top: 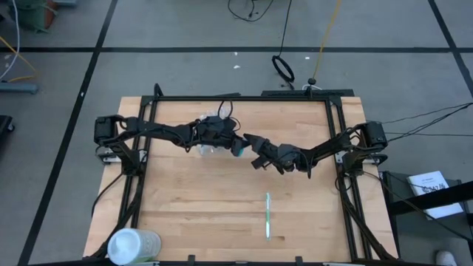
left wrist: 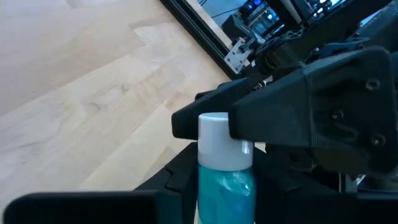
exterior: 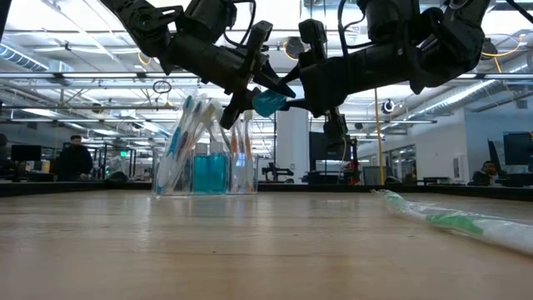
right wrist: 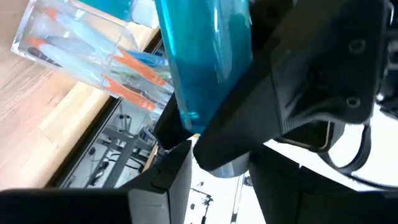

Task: Pick & Place toothbrushing station
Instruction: Put the blue mouthwash into the transparent organizer

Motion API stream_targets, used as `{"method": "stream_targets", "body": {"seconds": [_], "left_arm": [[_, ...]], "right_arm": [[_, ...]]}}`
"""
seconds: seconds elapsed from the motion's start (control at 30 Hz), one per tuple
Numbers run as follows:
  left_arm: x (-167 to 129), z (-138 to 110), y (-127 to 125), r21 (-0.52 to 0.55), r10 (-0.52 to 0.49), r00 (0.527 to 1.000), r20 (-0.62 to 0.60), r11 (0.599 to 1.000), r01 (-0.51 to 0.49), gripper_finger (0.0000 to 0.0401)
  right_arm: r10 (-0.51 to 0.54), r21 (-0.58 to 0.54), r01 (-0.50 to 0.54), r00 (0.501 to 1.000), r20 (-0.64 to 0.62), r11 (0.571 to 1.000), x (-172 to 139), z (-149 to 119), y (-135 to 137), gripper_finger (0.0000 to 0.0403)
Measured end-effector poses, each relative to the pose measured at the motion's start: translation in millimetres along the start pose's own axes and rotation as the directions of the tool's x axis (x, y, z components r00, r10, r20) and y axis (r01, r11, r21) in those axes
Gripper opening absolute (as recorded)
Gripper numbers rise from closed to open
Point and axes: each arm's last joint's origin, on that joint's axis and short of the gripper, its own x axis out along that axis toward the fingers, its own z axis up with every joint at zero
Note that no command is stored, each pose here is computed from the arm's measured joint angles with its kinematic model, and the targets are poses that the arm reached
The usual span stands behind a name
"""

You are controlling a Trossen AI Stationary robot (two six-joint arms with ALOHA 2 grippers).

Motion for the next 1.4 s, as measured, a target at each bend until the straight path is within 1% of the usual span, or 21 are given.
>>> {"method": "stream_targets", "body": {"seconds": [0.17,0.27,0.4,0.5,0.6,0.67,0.77,0.83,0.9,1.0,1.07,1.1,1.2,1.33,1.4], "left_arm": [[-3,3,-1,0.042,-0.004,1.0,0.009,0.999,0.003,0.0087],[-5,5,-2,0.053,-0.007,1.0,0.015,0.999,0.006,0.0084],[-8,8,-3,0.059,-0.005,1.0,0.02,0.998,0.004,0.0088],[-17,16,-7,0.1,-0.015,0.999,0.048,0.995,0.011,0.0087],[-29,26,-11,0.12,-0.007,0.996,0.092,0.993,-0.004,0.0084],[-40,33,-18,0.177,-0.024,0.992,0.127,0.984,0.001,0.0084],[-58,41,-33,0.311,-0.054,0.98,0.193,0.95,-0.009,0.0085],[-69,41,-42,0.383,-0.027,0.974,0.225,0.922,-0.062,0.0085],[-81,40,-50,0.427,0.015,0.966,0.26,0.895,-0.128,0.0086],[-96,33,-63,0.474,0.107,0.945,0.308,0.844,-0.25,0.0086],[-103,22,-67,0.497,0.21,0.93,0.303,0.797,-0.342,0.0086],[-103,16,-68,0.495,0.252,0.92,0.299,0.783,-0.375,0.0086],[-98,-5,-69,0.449,0.361,0.883,0.301,0.763,-0.465,0.0087],[-79,-31,-62,0.427,0.448,0.84,0.307,0.724,-0.542,0.0087],[-68,-39,-56,0.367,0.482,0.803,0.351,0.718,-0.591,0.0087]], "right_arm": [[-0.004,0.07,0.005,1.0,-0.016,0.998,0,-1,-1,0.0154],[-0.013,0.097,0.016,0.999,-0.031,0.995,0,-2,-2,0.0154],[0.008,0.127,0.009,0.992,-0.126,0.992,0,-5,-3,0.0154],[0.033,0.131,-0.008,0.98,-0.194,0.991,-1,-7,-2,0.0155],[0.046,0.11,-0.022,0.975,-0.218,0.994,-1,-7,-2,0.0152],[0.046,0.122,-0.02,0.975,-0.218,0.992,-1,-7,-2,0.0148],[0.043,0.174,-0.005,0.974,-0.22,0.985,-1,-8,-3,0.0141],[0.045,0.215,0.006,0.972,-0.23,0.977,-1,-11,-5,0.0137],[0.059,0.24,0.003,0.966,-0.253,0.971,-1,-14,-6,0.0131],[0.085,0.277,-0.005,0.957,-0.279,0.961,-1,-19,-7,0.0122],[0.099,0.301,-0.011,0.955,-0.278,0.954,-1,-21,-7,0.0115],[0.109,0.307,-0.019,0.955,-0.277,0.951,-1,-22,-6,0.0112],[0.136,0.311,-0.048,0.954,-0.268,0.949,-1,-22,-3,0.0104],[0.162,0.288,-0.085,0.953,-0.257,0.954,-1,-20,1,0.0098],[0.168,0.281,-0.094,0.953,-0.254,0.955,-2,-20,2,0.0098]]}}
